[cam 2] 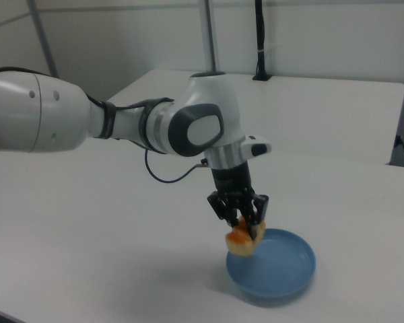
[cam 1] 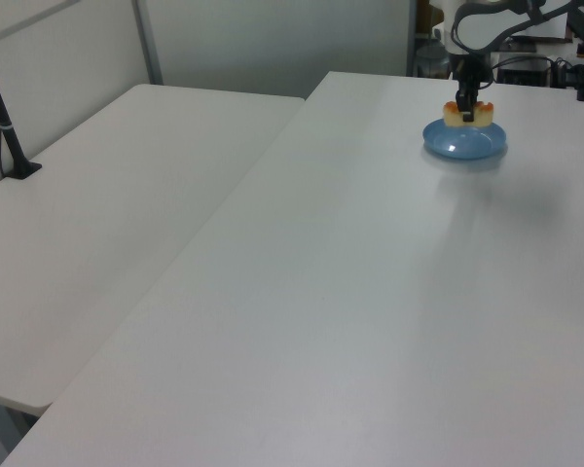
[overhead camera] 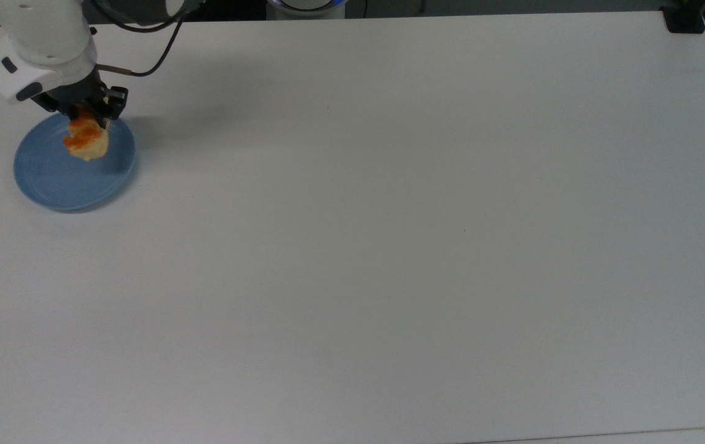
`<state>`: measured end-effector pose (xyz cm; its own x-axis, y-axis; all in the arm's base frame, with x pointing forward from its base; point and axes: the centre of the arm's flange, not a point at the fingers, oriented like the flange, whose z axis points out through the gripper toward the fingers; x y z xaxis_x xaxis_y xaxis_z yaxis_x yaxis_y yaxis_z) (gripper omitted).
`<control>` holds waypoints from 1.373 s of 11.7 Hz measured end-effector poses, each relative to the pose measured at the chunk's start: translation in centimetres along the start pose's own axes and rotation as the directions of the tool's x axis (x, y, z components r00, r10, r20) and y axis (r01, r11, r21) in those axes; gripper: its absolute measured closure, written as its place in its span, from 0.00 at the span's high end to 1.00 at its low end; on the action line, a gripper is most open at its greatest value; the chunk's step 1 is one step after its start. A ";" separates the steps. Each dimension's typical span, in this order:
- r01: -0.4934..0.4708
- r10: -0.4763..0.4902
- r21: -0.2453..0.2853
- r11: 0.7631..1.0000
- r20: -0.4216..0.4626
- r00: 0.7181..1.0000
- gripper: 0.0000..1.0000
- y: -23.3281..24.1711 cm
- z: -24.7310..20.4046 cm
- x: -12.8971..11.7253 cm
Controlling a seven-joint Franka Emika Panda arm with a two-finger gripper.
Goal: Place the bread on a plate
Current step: 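Lower the bread roll onto the blue plate and open the gripper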
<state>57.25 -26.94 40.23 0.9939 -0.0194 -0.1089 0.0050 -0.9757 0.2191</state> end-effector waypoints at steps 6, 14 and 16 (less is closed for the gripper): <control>-0.056 0.055 -0.019 0.998 -0.056 0.997 0.35 4.0 6.3 0.0; -0.087 0.088 0.024 0.996 -0.084 0.993 0.65 3.7 7.2 0.6; -0.088 0.089 0.024 0.996 -0.083 0.993 0.93 3.8 7.3 0.6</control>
<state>57.05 -32.21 33.92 0.9961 -0.0884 -0.0080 -0.0849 -0.9753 0.2041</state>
